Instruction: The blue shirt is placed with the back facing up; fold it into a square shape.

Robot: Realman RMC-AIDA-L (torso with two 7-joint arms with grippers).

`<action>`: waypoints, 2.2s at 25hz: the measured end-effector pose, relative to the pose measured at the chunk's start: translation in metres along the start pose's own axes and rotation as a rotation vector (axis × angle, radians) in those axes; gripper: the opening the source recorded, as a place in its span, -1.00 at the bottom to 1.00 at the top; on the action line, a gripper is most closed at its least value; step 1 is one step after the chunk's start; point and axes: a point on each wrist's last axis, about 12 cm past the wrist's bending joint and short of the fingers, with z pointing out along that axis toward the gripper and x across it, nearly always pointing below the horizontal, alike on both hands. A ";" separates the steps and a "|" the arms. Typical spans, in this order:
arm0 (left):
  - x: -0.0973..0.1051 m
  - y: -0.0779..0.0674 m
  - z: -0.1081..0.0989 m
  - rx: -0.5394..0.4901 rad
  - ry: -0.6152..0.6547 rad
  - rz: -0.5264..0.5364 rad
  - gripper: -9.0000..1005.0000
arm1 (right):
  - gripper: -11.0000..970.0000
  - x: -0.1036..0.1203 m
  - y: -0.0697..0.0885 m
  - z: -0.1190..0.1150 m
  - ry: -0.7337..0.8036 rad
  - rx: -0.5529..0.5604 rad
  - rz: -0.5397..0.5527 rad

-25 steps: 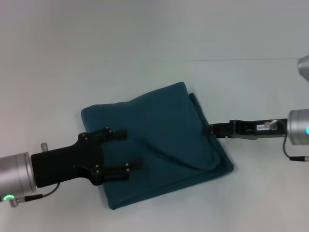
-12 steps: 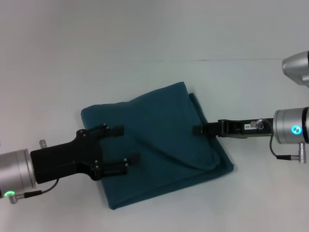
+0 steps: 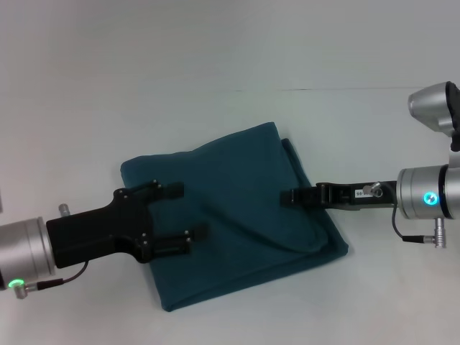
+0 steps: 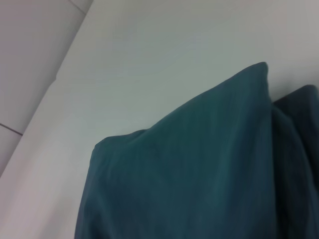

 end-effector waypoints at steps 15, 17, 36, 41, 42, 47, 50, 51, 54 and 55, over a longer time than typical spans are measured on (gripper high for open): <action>-0.003 0.003 0.004 -0.001 -0.001 0.009 0.75 | 0.33 0.004 -0.002 -0.001 -0.002 0.001 0.013; -0.003 0.004 0.004 -0.006 0.000 0.009 0.75 | 0.33 0.005 -0.001 0.001 -0.001 -0.002 0.014; -0.005 0.007 0.010 -0.024 0.003 0.010 0.75 | 0.32 0.012 0.001 -0.012 0.016 -0.099 0.043; -0.006 0.007 0.011 -0.024 0.003 0.009 0.75 | 0.32 0.015 0.000 -0.014 0.024 -0.107 0.049; -0.006 0.007 0.011 -0.024 0.003 0.009 0.75 | 0.32 0.016 0.000 -0.014 0.027 -0.107 0.050; -0.006 0.007 0.012 -0.023 0.002 0.011 0.75 | 0.32 0.017 -0.001 -0.014 0.037 -0.104 0.049; -0.007 0.008 0.012 -0.022 0.002 0.012 0.75 | 0.32 0.018 -0.001 -0.013 0.040 -0.104 0.050; -0.007 0.008 0.012 -0.022 0.002 0.013 0.75 | 0.32 0.018 -0.001 -0.013 0.040 -0.103 0.050; -0.008 0.008 0.013 -0.021 0.002 0.015 0.75 | 0.32 0.019 0.000 -0.011 0.035 -0.105 0.049; -0.008 0.008 0.013 -0.020 0.002 0.016 0.75 | 0.32 0.019 0.001 -0.010 0.032 -0.107 0.048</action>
